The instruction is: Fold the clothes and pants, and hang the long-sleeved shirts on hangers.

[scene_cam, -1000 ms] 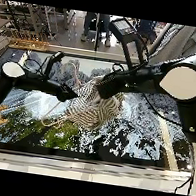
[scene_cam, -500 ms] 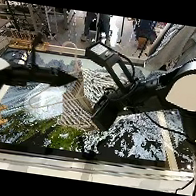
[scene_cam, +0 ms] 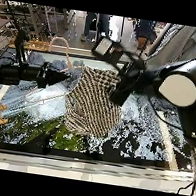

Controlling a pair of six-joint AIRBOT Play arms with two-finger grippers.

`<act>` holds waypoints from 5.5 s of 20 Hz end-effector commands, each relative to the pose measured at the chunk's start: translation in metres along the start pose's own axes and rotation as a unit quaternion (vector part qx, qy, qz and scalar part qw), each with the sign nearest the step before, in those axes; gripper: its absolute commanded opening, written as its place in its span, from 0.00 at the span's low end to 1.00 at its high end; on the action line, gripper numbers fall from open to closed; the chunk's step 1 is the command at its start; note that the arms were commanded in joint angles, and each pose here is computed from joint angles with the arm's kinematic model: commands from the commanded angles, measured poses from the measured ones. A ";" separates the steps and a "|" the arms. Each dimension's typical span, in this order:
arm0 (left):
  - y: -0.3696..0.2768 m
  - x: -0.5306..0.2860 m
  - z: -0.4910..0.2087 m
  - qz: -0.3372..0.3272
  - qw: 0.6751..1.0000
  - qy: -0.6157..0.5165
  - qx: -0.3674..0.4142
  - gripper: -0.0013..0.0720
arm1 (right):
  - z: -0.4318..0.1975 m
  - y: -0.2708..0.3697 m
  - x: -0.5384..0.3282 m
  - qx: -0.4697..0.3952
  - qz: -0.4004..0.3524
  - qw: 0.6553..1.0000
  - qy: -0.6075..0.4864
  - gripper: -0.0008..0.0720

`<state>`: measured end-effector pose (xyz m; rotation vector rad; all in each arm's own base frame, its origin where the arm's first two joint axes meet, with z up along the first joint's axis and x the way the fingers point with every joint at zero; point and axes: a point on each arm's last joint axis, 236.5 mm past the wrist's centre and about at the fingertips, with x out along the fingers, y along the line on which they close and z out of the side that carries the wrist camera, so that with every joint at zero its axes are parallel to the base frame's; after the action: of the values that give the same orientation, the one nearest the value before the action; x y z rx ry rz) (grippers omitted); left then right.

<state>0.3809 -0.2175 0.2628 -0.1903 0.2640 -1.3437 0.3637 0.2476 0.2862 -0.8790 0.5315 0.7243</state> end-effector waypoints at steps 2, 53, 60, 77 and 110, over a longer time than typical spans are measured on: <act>-0.004 0.002 0.001 -0.007 1.000 -0.001 0.012 0.05 | 0.042 -0.044 0.035 -0.117 -0.064 0.985 -0.111 0.82; 0.197 0.026 -0.156 0.425 0.801 0.006 -0.422 0.05 | -0.023 -0.072 0.034 0.266 -0.071 0.961 -0.018 0.06; 0.227 -0.050 -0.060 0.435 0.817 -0.071 -0.372 0.05 | -0.050 -0.016 0.026 0.182 0.031 0.981 0.060 0.06; 0.167 -0.048 0.007 0.363 0.904 0.039 -0.222 0.05 | -0.141 -0.007 0.090 0.114 0.025 0.959 0.257 0.06; -0.037 -0.053 -0.017 0.241 0.928 0.244 -0.145 0.97 | -0.364 -0.163 -0.274 0.519 -0.569 0.521 0.368 0.06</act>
<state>0.3447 -0.2042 0.2699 -0.0551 0.8003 -0.8862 0.3711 -0.1361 0.3341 0.0554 0.6479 -0.8209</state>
